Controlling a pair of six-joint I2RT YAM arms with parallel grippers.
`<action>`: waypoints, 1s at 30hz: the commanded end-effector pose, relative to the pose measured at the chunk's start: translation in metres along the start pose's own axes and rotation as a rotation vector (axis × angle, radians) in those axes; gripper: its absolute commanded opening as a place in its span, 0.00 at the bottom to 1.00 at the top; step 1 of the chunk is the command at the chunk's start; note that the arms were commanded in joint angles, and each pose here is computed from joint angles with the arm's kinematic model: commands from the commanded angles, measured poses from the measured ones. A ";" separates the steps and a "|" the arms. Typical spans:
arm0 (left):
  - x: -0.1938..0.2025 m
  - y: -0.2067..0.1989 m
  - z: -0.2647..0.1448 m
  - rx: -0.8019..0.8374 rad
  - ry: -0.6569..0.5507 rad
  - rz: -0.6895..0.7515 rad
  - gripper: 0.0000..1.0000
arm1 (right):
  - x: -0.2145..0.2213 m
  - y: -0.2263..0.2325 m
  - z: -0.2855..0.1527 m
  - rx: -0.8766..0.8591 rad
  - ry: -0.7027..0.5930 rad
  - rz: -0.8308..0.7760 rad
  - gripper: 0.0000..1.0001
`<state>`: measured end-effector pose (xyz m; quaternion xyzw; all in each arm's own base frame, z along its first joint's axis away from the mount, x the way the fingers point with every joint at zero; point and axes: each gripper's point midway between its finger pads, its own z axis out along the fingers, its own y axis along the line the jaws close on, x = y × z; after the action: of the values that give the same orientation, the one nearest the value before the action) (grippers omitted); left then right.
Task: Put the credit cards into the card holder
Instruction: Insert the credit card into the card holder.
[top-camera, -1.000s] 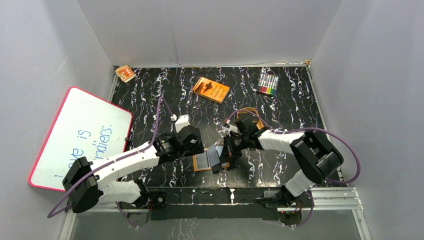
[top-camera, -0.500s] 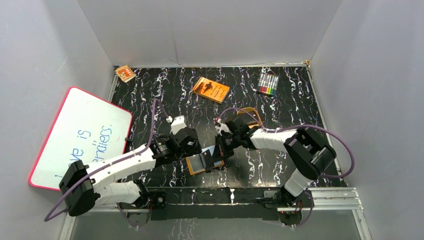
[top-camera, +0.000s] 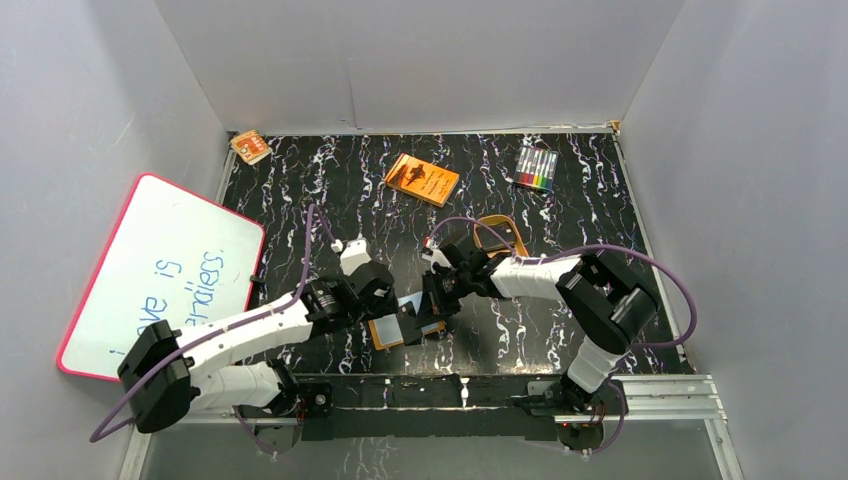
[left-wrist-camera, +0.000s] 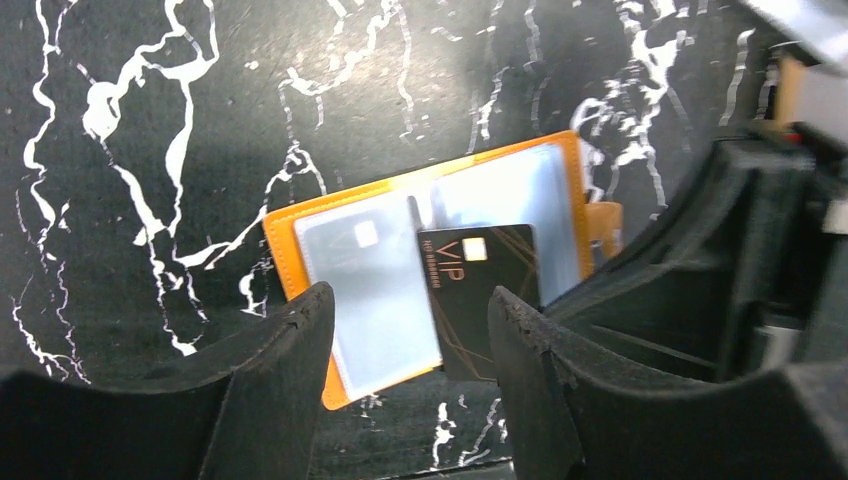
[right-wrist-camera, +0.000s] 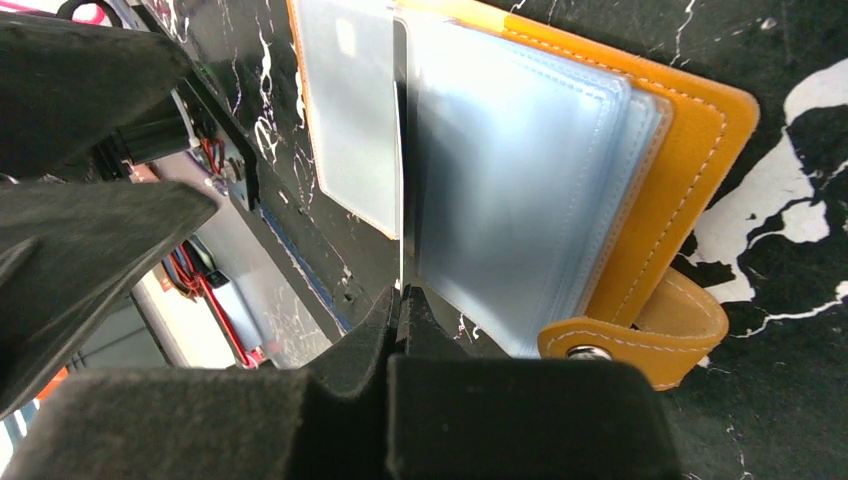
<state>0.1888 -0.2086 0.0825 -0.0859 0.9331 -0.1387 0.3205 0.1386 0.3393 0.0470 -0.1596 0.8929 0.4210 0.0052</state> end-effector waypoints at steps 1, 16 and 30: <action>0.018 0.025 0.012 -0.083 0.016 -0.002 0.52 | -0.010 0.012 -0.006 -0.016 -0.041 -0.033 0.00; 0.041 0.058 0.031 -0.206 0.065 0.009 0.33 | -0.026 0.002 -0.016 0.027 -0.130 -0.007 0.00; 0.030 0.060 0.016 -0.203 0.040 -0.008 0.37 | -0.026 0.012 -0.007 -0.059 -0.091 0.000 0.00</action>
<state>0.1705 -0.1789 0.0234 -0.1090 0.9526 -0.0690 0.2757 0.1570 0.3384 0.0548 -0.1312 0.8936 0.4278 0.0360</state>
